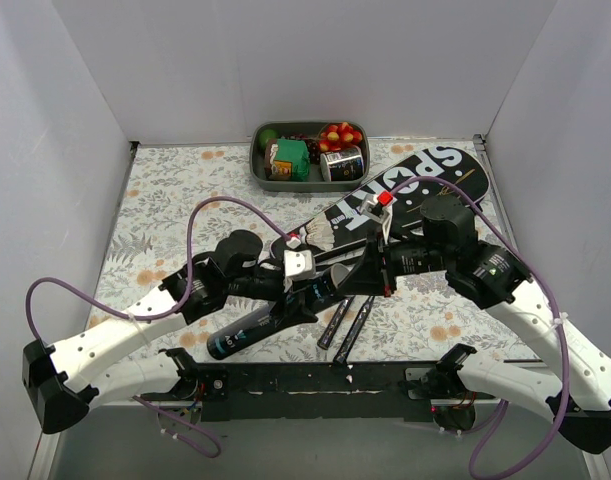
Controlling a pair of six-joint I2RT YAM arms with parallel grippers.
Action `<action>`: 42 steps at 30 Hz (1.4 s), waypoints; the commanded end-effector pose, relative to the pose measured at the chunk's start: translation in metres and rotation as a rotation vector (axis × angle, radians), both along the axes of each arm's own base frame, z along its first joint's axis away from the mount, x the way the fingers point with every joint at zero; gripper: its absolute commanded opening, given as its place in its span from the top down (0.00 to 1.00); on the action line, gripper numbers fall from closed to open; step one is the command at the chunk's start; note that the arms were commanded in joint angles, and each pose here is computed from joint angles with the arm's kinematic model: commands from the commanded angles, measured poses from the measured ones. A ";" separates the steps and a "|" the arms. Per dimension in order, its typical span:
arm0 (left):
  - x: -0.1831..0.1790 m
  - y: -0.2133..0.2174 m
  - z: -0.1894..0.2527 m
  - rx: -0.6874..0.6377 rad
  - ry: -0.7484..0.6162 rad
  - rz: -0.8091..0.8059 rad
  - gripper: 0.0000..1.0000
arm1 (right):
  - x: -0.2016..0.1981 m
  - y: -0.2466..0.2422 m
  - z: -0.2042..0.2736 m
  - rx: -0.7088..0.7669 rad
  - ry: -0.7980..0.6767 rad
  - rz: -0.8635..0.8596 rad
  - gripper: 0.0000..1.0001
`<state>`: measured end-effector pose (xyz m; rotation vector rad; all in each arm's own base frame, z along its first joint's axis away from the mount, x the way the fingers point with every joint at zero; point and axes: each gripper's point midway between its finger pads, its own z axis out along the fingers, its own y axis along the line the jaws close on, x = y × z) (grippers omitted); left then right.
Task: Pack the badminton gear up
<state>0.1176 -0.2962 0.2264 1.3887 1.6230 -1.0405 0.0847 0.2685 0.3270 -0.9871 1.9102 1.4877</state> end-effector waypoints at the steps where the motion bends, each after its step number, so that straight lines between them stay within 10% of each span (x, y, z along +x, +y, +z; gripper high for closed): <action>1: -0.001 0.009 -0.010 0.026 -0.004 0.024 0.82 | -0.019 -0.008 0.023 0.065 -0.054 0.067 0.99; 14: -0.004 0.011 -0.012 0.022 -0.009 0.027 0.82 | -0.001 -0.029 0.024 -0.043 -0.142 -0.110 0.99; 29: -0.001 0.016 0.007 -0.006 -0.035 0.075 0.81 | 0.109 -0.149 -0.134 -0.792 -0.007 -0.984 0.99; 42: -0.014 0.025 0.041 -0.088 -0.035 0.073 0.80 | 0.153 -0.206 -0.241 -0.767 0.230 -1.180 0.99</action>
